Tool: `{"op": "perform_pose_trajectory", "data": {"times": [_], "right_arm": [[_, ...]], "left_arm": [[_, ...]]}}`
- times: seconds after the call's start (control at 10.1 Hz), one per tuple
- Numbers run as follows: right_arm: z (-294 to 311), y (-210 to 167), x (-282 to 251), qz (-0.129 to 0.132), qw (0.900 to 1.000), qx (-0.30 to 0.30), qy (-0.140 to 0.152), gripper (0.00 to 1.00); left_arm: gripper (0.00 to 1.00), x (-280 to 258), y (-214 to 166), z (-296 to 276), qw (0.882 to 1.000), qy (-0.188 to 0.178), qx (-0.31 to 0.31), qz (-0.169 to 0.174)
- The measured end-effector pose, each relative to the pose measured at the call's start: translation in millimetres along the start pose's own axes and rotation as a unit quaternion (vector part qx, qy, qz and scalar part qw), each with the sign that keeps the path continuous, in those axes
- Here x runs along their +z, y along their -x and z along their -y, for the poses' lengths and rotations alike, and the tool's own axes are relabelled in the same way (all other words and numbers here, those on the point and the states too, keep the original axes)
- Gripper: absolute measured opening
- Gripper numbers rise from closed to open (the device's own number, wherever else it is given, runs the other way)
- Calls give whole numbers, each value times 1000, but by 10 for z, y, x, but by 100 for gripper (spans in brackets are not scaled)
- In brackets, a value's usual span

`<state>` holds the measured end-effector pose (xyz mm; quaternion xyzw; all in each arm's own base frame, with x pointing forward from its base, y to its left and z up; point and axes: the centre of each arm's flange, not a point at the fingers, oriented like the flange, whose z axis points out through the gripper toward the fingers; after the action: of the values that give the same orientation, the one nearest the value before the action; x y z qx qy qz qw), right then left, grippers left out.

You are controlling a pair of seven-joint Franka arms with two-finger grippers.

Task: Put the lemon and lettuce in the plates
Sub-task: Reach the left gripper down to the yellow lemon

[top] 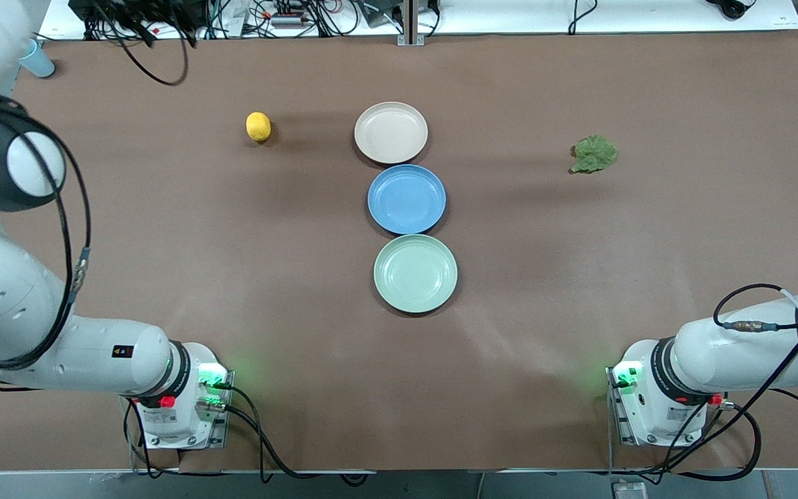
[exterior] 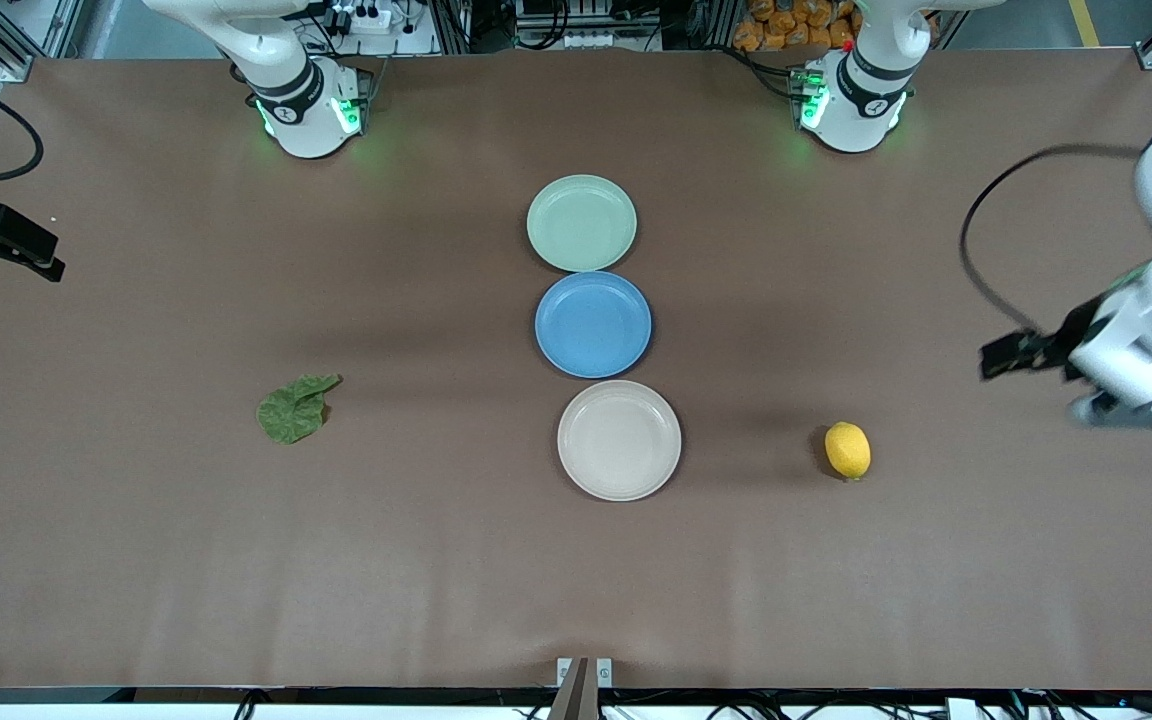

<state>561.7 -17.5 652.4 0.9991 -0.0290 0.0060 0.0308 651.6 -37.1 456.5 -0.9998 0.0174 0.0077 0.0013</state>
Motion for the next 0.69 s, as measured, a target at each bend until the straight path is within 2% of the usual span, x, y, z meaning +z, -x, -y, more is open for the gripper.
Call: {"op": "perform_pose_trajectory", "data": {"times": [0.2, 0.4, 0.69], "right_arm": [[-3, 4, -11, -1, 1000, 0, 0, 100], [-10, 7, -17, -1, 1000, 1, 0, 100], [-7, 5, -12, -1, 1000, 0, 0, 100]], "left_arm": [[100, 643, -122, -236, 1000, 19, -11, 12], [100, 1088, -236, -410, 1000, 21, -15, 5], [100, 1823, -376, -337, 1000, 15, -20, -7]]}}
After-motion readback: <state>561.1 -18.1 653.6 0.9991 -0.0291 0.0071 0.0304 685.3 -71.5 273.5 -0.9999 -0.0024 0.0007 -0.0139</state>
